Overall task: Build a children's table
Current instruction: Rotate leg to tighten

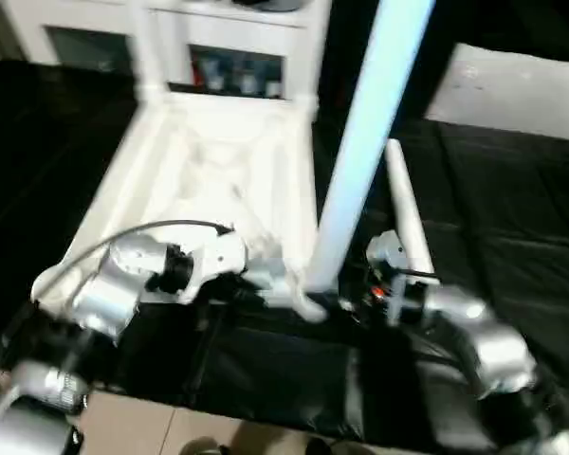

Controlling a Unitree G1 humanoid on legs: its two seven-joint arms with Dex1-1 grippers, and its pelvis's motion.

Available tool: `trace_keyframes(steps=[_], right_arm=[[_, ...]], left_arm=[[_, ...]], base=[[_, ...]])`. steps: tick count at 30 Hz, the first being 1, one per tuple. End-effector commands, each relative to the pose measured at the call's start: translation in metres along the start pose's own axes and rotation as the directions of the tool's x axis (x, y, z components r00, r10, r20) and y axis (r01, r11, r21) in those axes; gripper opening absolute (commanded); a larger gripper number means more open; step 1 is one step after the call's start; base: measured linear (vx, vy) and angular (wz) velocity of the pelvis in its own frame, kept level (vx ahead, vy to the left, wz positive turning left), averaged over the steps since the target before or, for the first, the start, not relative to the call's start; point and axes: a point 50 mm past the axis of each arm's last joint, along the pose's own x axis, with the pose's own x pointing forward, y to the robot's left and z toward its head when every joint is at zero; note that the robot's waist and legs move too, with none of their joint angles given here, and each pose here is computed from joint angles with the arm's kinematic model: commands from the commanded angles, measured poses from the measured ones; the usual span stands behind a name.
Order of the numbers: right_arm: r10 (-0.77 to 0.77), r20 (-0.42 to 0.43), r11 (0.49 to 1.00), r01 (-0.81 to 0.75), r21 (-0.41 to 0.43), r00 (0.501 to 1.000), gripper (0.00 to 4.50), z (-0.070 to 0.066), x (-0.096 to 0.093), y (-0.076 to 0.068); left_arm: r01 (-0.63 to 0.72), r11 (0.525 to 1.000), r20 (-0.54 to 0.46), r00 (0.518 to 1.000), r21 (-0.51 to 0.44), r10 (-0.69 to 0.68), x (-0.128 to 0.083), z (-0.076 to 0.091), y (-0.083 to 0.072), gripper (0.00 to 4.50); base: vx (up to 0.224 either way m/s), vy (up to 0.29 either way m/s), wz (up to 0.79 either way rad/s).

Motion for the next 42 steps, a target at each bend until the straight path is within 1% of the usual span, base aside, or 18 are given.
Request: trace_keyframes(steps=[1, 4, 7, 10, 11, 12, 14, 17, 18, 19, 23, 24, 28, 33, 37, 40, 41, 42], right_arm=[[0.02, -0.011, 0.998, -0.02, 0.054, 1.0, 2.67, -0.004, 0.03, 0.032], [-0.042, 0.002, 0.994, 0.041, 0.106, 0.999, 2.66, -0.003, 0.044, 0.042], [-0.082, -0.02, 0.995, 0.083, 0.053, 0.996, 2.66, 0.001, 0.061, 0.051], [-0.107, -0.022, 0.993, 0.108, 0.041, 0.994, 2.66, 0.001, 0.064, 0.051], [-0.12, -0.009, 0.99, 0.12, 0.077, 0.993, 2.66, 0.003, 0.066, 0.05], [-0.131, 0.005, 0.987, 0.13, 0.098, 0.991, 3.01, 0.006, 0.065, 0.048], [-0.148, 0.022, 0.983, 0.145, 0.114, 0.989, 3.39, 0.007, 0.06, 0.041], [-0.193, 0.022, 0.974, 0.189, 0.124, 0.981, 3.56, 0.003, 0.046, 0.027], [-0.193, 0.022, 0.974, 0.189, 0.124, 0.981, 3.66, 0.003, 0.046, 0.027], [-0.208, 0.026, 0.972, 0.204, 0.118, 0.978, 3.84, 0.002, 0.038, 0.021], [-0.224, 0.04, 0.971, 0.219, 0.099, 0.974, 4.08, 0.003, 0.025, 0.01], [-0.218, 0.048, 0.973, 0.213, 0.093, 0.975, 4.29, 0.005, 0.021, 0.007], [-0.177, 0.066, 0.983, 0.173, 0.057, 0.982, 4.48, 0.009, 0.008, 0.0], [-0.029, 0.031, 0.995, 0.032, -0.094, 0.999, 4.48, 0.019, -0.018, -0.011], [0.046, -0.023, 0.984, -0.049, -0.171, 0.999, 4.48, 0.021, -0.027, -0.015], [0.127, -0.081, 0.96, -0.143, -0.24, 0.989, 4.48, 0.027, -0.031, -0.019], [0.128, -0.082, 0.96, -0.144, -0.241, 0.988, 4.48, 0.027, -0.031, -0.019], [0.184, -0.131, 0.932, -0.215, -0.291, 0.974, 4.48, 0.03, -0.031, -0.02]], left_arm=[[-0.018, 1.0, 0.099, 0.995, -0.016, 0.02, 0.028, 0.023, -0.017, 0.0], [-0.086, 0.994, 0.099, 0.991, -0.061, 0.092, 0.04, 0.029, -0.022, 0.0], [-0.181, 0.979, 0.093, 0.977, -0.091, 0.19, 0.055, 0.038, -0.02, 0.0], [-0.204, 0.975, 0.088, 0.973, -0.09, 0.212, 0.057, 0.041, -0.019, 0.0], [-0.218, 0.972, 0.086, 0.97, -0.089, 0.226, 0.059, 0.043, -0.019, 0.0], [-0.225, 0.972, 0.077, 0.97, -0.069, 0.23, 0.06, 0.045, -0.018, 0.0], [-0.232, 0.972, 0.056, 0.971, -0.025, 0.233, 0.058, 0.045, -0.014, 0.0], [-0.225, 0.974, 0.037, 0.974, -0.001, 0.225, 0.051, 0.04, -0.009, 0.0], [-0.225, 0.974, 0.037, 0.974, -0.001, 0.225, 0.051, 0.04, -0.009, 0.0], [-0.22, 0.976, 0.03, 0.975, 0.009, 0.219, 0.046, 0.037, -0.007, 0.0], [-0.198, 0.98, 0.02, 0.98, 0.019, 0.198, 0.038, 0.031, -0.005, 0.0], [-0.188, 0.982, 0.02, 0.982, 0.025, 0.188, 0.036, 0.028, -0.004, 0.0], [-0.137, 0.989, 0.017, 0.991, 0.056, 0.136, 0.028, 0.021, -0.003, 0.0], [-0.003, 0.989, -0.015, 1.0, 0.148, 0.006, 0.014, 0.008, -0.001, 0.0], [0.079, 0.98, -0.024, 0.997, 0.181, -0.076, 0.007, 0.003, -0.001, 0.0], [0.173, 0.963, -0.058, 0.985, 0.205, -0.164, 0.0, 0.0, 0.0, 0.0], [0.174, 0.963, -0.059, 0.984, 0.205, -0.165, 0.0, 0.0, 0.0, 0.0], [0.23, 0.945, -0.09, 0.972, 0.233, -0.215, -0.004, -0.002, 0.002, 0.0]], base=[[0.0, 0.0, 0.0], [0.0, 0.0, 0.0], [0.0, 0.0, 0.0], [0.0, 0.0, 0.0], [0.0, 0.0, 0.0], [0.0, 0.0, 0.0], [0.0, 0.0, 0.0], [0.0, 0.0, 0.0], [0.0, 0.0, 0.0], [0.0, 0.0, 0.0], [0.0, 0.0, 0.0], [0.0, 0.0, 0.0], [0.0, 0.0, 0.0], [0.0, 0.0, 0.0], [0.0, 0.0, 0.0], [0.0, 0.0, 0.0], [0.0, 0.0, 0.0], [0.0, 0.0, 0.0]])
